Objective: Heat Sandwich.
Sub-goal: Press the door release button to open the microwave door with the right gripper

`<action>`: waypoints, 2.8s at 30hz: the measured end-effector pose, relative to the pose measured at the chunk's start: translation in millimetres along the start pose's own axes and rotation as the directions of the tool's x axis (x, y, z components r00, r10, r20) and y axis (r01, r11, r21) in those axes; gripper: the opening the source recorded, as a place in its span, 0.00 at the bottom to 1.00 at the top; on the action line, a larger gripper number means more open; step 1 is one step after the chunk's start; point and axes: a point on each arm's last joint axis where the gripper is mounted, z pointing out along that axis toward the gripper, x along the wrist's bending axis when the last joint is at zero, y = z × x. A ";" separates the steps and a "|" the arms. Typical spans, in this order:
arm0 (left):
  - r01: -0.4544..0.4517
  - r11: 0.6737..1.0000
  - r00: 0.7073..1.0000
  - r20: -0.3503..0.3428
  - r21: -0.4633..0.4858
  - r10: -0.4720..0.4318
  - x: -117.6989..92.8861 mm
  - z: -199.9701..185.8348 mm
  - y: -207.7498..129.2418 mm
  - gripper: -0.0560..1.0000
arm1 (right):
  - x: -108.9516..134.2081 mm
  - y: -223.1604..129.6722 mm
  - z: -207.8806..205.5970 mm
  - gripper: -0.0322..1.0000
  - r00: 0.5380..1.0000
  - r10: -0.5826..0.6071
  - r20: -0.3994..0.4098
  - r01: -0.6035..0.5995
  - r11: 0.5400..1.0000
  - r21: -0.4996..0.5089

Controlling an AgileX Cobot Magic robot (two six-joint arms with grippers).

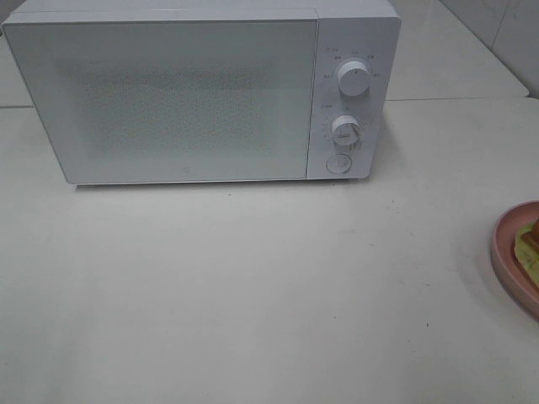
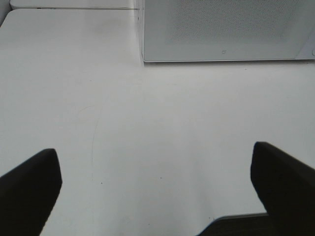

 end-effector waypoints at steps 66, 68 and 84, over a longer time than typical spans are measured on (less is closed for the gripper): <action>0.000 1.000 1.000 0.000 0.000 0.000 0.0 0.0 0.0 0.97 | 49.2 21.1 199.8 0.76 0.982 -0.101 -0.161 0.088 0.993 -0.082; 0.000 1.000 1.000 0.000 0.000 0.000 0.0 0.0 0.0 0.97 | 51.2 16.0 200.6 0.76 0.983 -0.101 -0.156 0.086 0.991 -0.100; 0.000 1.000 1.000 0.000 0.000 0.000 0.0 0.0 0.0 0.97 | 81.9 -14.1 215.4 0.76 0.986 -0.158 -0.043 0.145 0.964 -0.220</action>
